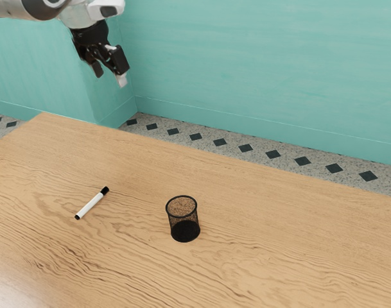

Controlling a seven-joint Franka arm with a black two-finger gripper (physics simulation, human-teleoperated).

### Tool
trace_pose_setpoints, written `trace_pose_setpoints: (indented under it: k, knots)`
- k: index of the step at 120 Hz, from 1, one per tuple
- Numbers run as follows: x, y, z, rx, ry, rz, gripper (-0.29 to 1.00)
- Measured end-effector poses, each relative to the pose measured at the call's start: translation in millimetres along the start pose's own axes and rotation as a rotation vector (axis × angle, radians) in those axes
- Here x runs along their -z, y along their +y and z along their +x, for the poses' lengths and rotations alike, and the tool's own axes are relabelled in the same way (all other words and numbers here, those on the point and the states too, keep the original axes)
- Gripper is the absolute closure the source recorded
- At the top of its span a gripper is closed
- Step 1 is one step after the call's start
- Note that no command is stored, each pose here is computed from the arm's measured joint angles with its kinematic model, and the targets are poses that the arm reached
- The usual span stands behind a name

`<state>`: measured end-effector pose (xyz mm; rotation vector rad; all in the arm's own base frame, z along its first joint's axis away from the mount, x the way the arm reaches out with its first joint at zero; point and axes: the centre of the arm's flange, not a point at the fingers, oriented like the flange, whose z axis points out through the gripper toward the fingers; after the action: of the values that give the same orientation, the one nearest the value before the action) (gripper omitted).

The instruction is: Put the marker into the pen holder.

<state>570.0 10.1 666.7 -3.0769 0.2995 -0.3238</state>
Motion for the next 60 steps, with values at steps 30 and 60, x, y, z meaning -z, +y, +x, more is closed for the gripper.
trace_pose_setpoints:
  k: [30, 60]
  knots:
    - [-97.6, 101.3, -20.2, -0.109, -0.297, -0.024, 0.02]
    - [-235.2, -115.5, -85.2, 0.344, -0.494, -0.016, 0.01]
